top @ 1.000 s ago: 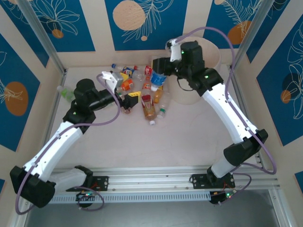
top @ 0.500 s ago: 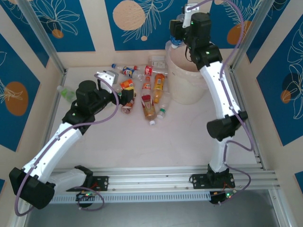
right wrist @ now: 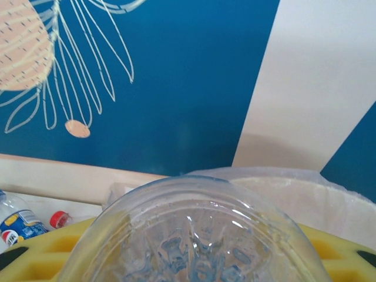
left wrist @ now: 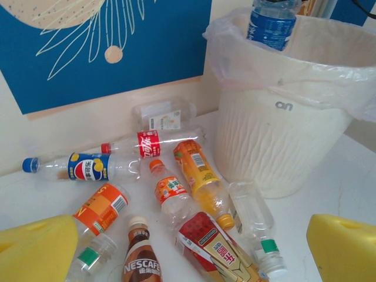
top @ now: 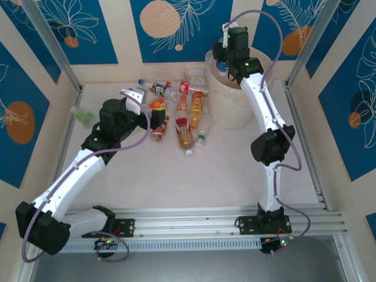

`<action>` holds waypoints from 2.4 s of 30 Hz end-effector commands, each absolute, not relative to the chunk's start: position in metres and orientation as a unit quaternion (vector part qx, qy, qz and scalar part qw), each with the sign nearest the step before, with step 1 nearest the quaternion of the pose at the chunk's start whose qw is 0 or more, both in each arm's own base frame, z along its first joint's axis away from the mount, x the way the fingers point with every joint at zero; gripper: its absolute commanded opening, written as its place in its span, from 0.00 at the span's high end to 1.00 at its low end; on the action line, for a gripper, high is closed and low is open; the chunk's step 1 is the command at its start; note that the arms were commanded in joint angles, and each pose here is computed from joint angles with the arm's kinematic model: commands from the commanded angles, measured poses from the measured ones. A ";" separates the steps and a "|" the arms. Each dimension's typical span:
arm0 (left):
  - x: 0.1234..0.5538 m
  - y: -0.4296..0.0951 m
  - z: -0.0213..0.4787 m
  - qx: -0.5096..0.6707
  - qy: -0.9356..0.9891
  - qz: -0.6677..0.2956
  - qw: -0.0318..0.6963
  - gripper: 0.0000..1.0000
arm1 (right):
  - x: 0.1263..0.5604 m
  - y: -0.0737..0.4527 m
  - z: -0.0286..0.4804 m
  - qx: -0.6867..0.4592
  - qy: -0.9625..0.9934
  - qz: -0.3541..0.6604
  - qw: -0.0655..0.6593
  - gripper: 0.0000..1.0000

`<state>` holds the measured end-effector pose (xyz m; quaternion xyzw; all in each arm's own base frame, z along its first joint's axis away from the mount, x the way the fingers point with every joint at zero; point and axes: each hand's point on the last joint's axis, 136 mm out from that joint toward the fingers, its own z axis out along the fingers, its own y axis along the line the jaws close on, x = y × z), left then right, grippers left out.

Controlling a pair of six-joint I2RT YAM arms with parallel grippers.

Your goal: Put the plastic bottles in the bin

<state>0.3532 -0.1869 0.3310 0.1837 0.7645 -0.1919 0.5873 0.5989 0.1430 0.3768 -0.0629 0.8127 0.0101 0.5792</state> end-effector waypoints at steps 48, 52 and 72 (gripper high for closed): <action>0.373 -0.113 0.279 0.008 0.830 -0.098 0.549 0.00 | 0.522 0.146 0.423 -0.059 0.825 0.022 0.562 0.01; 0.377 -0.111 0.270 -0.003 0.842 -0.090 0.532 0.00 | 0.488 0.158 0.419 -0.053 0.832 0.040 0.551 0.01; 0.416 -0.100 0.155 0.064 0.945 0.038 0.319 0.01 | 0.338 0.131 0.317 0.032 0.863 0.086 0.498 0.01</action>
